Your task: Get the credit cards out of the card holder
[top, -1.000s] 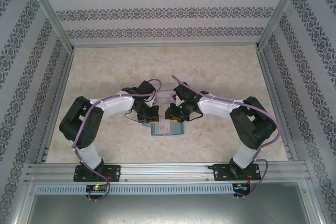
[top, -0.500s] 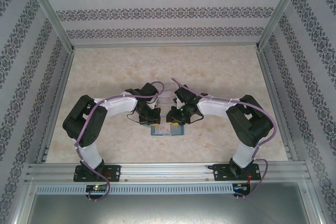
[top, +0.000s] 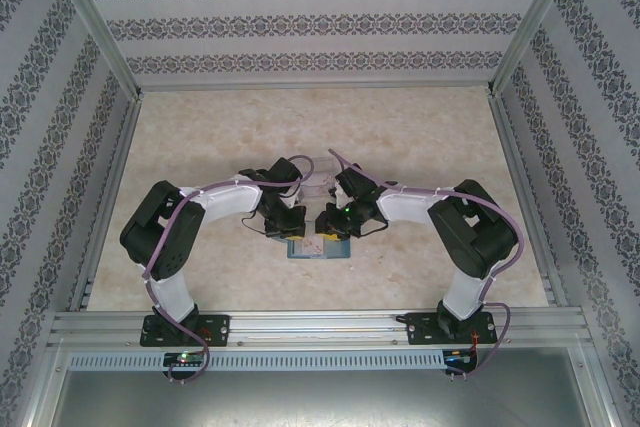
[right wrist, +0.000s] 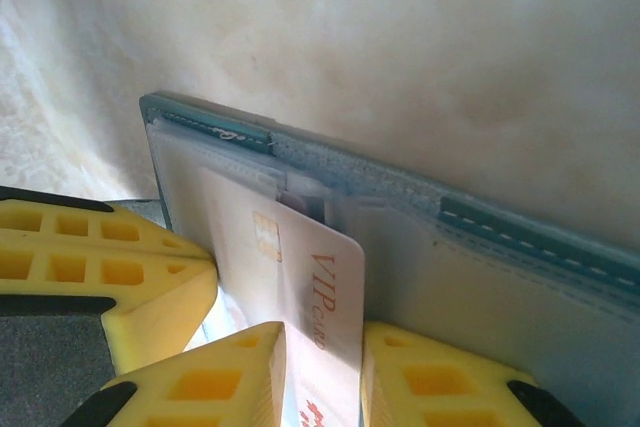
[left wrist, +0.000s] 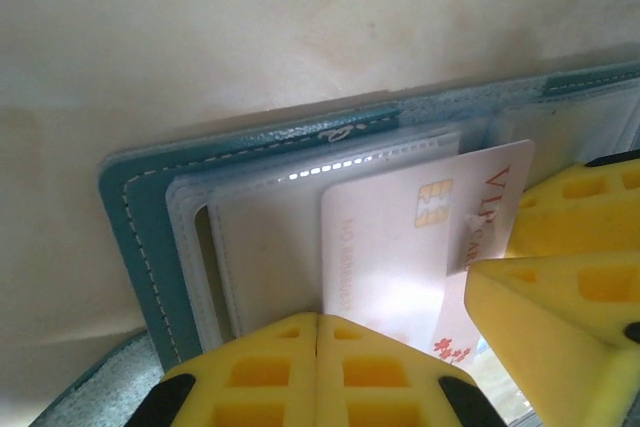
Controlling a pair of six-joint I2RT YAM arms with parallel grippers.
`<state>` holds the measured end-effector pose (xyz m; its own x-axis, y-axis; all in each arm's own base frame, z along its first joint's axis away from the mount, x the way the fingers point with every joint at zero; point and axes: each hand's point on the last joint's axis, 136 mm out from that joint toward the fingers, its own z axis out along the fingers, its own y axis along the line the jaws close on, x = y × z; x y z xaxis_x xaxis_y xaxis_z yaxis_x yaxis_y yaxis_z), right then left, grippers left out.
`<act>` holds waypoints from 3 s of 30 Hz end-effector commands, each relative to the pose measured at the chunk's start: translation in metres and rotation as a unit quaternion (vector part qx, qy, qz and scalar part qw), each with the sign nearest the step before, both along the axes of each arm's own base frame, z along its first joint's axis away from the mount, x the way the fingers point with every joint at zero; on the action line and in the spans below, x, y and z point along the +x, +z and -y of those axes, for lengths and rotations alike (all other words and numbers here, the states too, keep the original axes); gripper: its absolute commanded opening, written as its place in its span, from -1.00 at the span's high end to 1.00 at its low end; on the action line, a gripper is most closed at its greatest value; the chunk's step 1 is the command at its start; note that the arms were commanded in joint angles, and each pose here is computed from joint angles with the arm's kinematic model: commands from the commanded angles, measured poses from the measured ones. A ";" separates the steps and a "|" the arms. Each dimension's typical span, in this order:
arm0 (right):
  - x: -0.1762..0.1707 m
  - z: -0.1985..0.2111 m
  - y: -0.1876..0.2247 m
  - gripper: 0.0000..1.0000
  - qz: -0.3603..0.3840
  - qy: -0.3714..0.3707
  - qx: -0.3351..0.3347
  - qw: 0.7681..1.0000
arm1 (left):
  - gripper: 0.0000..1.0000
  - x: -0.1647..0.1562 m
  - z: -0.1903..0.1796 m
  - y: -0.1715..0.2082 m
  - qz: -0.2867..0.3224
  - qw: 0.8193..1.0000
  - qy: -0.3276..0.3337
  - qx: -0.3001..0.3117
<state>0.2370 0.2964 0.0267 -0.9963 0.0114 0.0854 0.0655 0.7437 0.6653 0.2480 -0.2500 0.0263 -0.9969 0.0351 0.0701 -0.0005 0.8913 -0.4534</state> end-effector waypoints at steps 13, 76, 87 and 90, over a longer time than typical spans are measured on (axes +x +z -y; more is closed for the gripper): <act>0.007 -0.011 0.023 0.70 0.015 -0.005 0.058 0.998 | 1.00 -0.013 -0.016 -0.014 -0.024 0.998 -0.007 0.053; 0.070 0.052 0.110 1.00 0.338 0.601 -0.190 0.699 | 0.90 0.028 -0.089 0.031 0.073 0.989 0.130 -0.017; 0.109 0.014 0.110 1.00 0.337 0.658 -0.181 0.649 | 0.90 0.022 -0.092 0.022 0.063 0.988 0.139 -0.018; 0.114 0.007 0.109 1.00 0.333 0.666 -0.175 0.644 | 0.90 0.021 -0.091 0.021 0.061 0.988 0.143 -0.021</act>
<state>0.3608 0.2931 0.1363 -0.0026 -0.9822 -0.1879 -0.9986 0.0127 -0.0522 0.2647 -0.1599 0.0414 -0.9733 -0.2275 -0.0293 -0.1868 0.8603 -0.4744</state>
